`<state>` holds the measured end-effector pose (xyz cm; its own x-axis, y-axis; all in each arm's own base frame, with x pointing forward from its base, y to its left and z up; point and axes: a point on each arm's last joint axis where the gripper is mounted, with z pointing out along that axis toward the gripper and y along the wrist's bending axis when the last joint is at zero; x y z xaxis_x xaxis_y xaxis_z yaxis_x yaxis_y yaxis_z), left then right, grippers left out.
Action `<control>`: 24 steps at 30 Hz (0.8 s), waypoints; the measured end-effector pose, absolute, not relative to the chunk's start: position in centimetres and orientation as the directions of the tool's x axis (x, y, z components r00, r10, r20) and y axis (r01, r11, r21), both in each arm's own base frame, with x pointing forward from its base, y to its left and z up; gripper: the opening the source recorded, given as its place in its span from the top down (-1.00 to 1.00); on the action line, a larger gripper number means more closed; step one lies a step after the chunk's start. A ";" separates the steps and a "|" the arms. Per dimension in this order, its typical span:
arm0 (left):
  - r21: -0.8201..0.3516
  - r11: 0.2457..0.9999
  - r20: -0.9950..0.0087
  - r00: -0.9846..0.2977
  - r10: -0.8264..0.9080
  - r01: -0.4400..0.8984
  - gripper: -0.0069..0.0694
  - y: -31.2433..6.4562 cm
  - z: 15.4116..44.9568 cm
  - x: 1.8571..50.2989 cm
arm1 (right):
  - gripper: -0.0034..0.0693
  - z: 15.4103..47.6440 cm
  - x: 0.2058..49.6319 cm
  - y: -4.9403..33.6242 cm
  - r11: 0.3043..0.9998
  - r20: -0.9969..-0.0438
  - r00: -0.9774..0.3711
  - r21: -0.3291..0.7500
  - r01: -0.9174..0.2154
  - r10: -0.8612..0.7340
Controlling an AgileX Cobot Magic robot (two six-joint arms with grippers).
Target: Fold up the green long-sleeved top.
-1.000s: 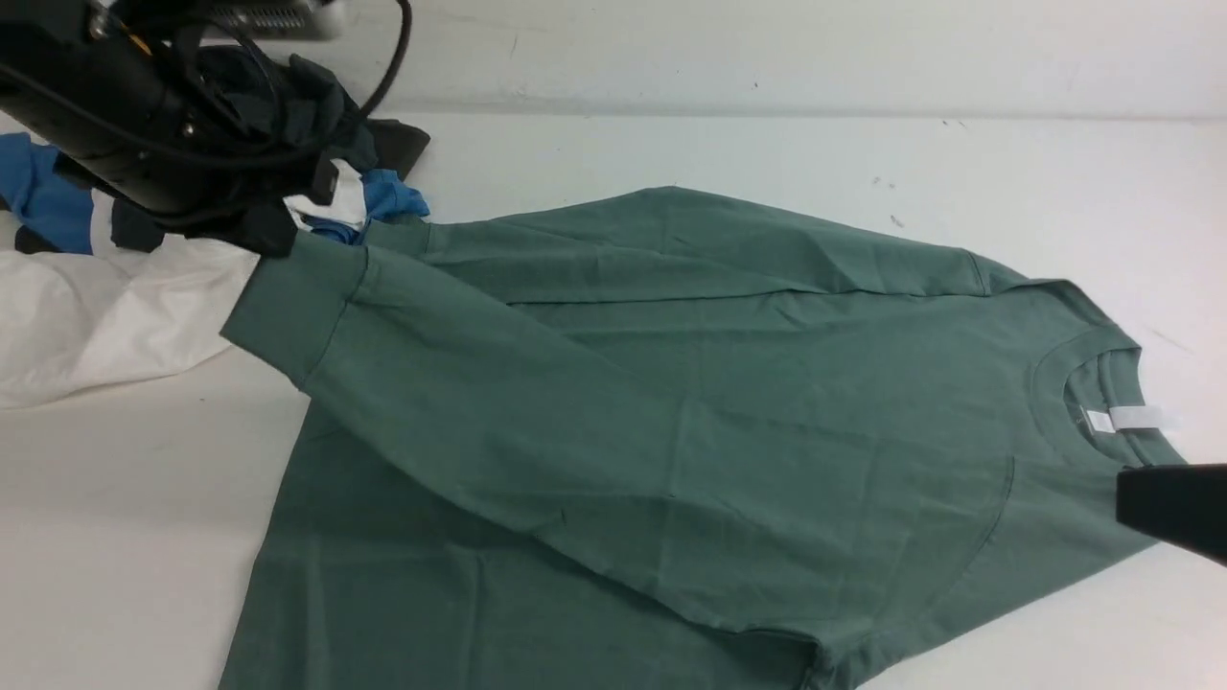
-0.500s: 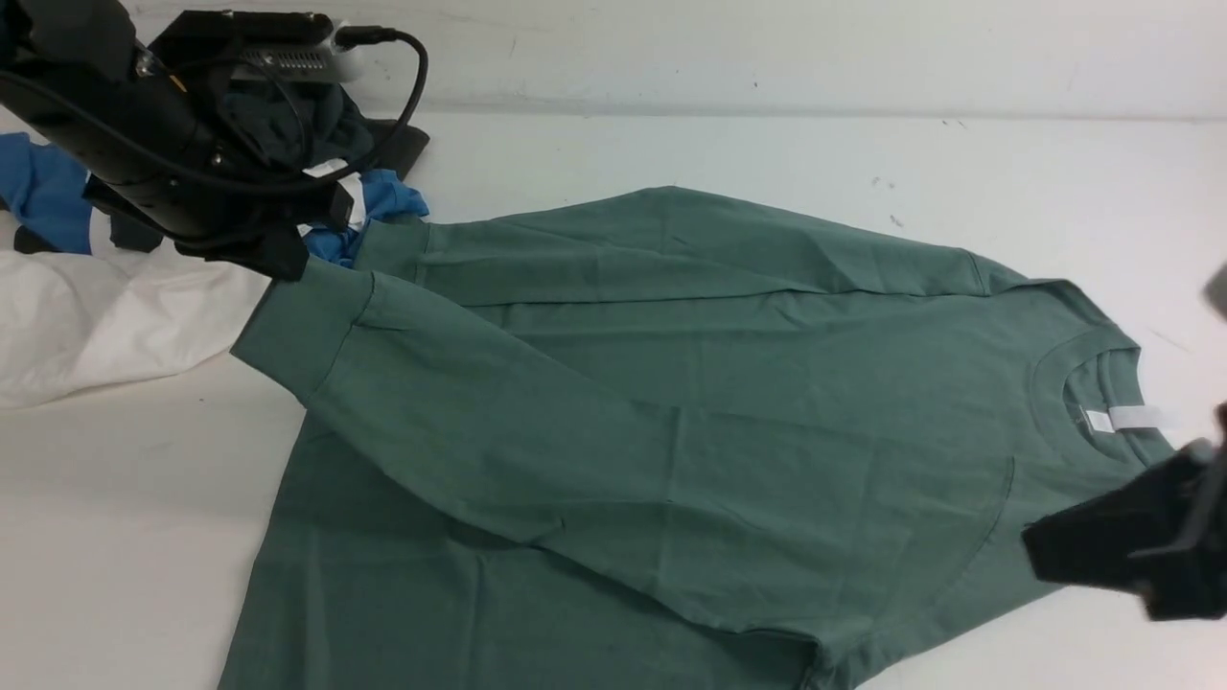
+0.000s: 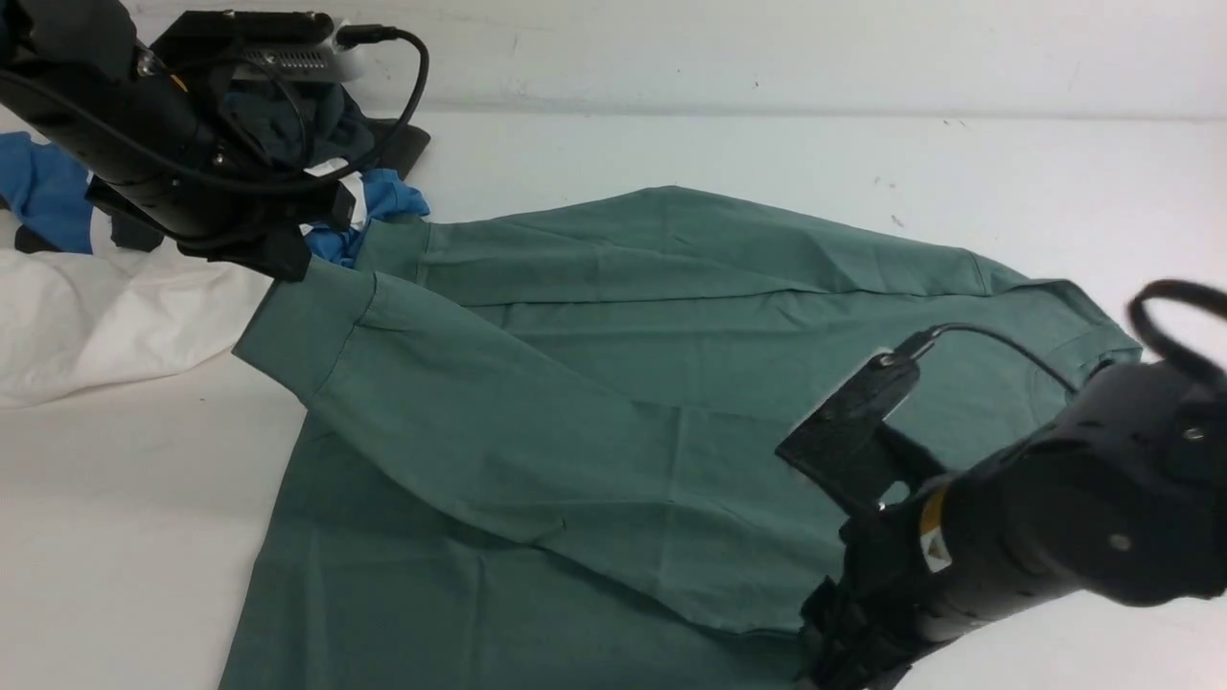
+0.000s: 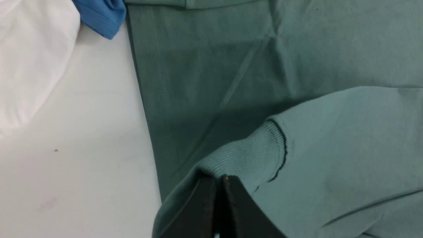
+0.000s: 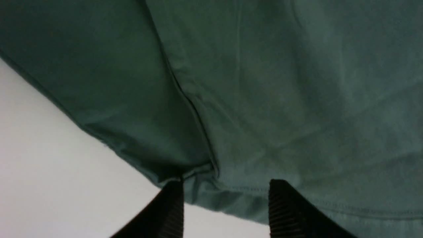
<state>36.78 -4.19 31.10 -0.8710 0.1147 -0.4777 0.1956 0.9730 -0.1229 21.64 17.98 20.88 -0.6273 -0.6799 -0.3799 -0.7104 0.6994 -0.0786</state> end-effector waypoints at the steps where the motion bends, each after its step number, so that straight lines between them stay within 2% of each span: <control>1: -0.123 0.973 -0.478 -0.871 0.115 0.196 0.83 -4.2 31.1 36.8 | -0.23 20.0 21.9 18.5 0.695 -0.374 -0.625 -0.082 -0.714 -0.686; 2: -0.123 0.973 -0.478 -0.871 0.115 0.196 0.83 -4.2 31.1 36.8 | -0.32 19.6 22.2 18.7 0.697 -0.374 -0.626 -0.082 -0.713 -0.684; 5: -0.123 0.973 -0.478 -0.871 0.115 0.196 0.83 -4.2 31.1 36.8 | -0.39 18.7 22.5 18.9 0.693 -0.366 -0.624 -0.088 -0.716 -0.691; 9: -0.123 0.973 -0.478 -0.871 0.115 0.196 0.83 -4.2 31.1 36.8 | -0.35 17.9 22.9 19.2 0.680 -0.355 -0.612 -0.103 -0.726 -0.707; 10: -0.123 0.973 -0.478 -0.871 0.115 0.196 0.83 -4.2 31.1 36.8 | -0.22 17.4 23.0 19.3 0.676 -0.348 -0.610 -0.105 -0.730 -0.712; 12: -0.123 0.973 -0.478 -0.871 0.115 0.196 0.83 -4.2 31.1 36.8 | -0.11 17.1 23.1 19.3 0.672 -0.340 -0.608 -0.109 -0.733 -0.718; 15: -0.124 0.973 -0.474 -0.873 0.116 0.196 0.83 -4.2 31.1 36.7 | 0.36 16.9 23.2 19.3 0.675 -0.334 -0.611 -0.119 -0.728 -0.718; 16: -0.124 0.973 -0.469 -0.876 0.117 0.196 0.83 -4.2 31.1 36.7 | 0.63 17.2 23.1 19.1 0.689 -0.335 -0.624 -0.120 -0.715 -0.706; 17: -0.126 0.972 -0.462 -0.879 0.118 0.197 0.83 -4.2 31.0 36.6 | 0.80 17.7 22.9 18.8 0.705 -0.329 -0.642 -0.120 -0.699 -0.692; 19: -0.126 0.972 -0.459 -0.881 0.119 0.197 0.83 -4.2 31.0 36.6 | 0.88 18.5 22.5 18.3 0.723 -0.306 -0.667 -0.124 -0.679 -0.679; 24: -0.127 0.972 -0.460 -0.880 0.118 0.197 0.83 -4.2 31.0 36.6 | 0.90 21.2 21.0 16.9 0.760 -0.290 -0.710 -0.117 -0.640 -0.642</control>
<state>36.61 -4.21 31.02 -0.8803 0.1183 -0.4595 0.1970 0.9721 -0.1271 21.04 16.90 21.20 -0.7096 -0.6422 -0.2898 -0.6397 0.7597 -0.1172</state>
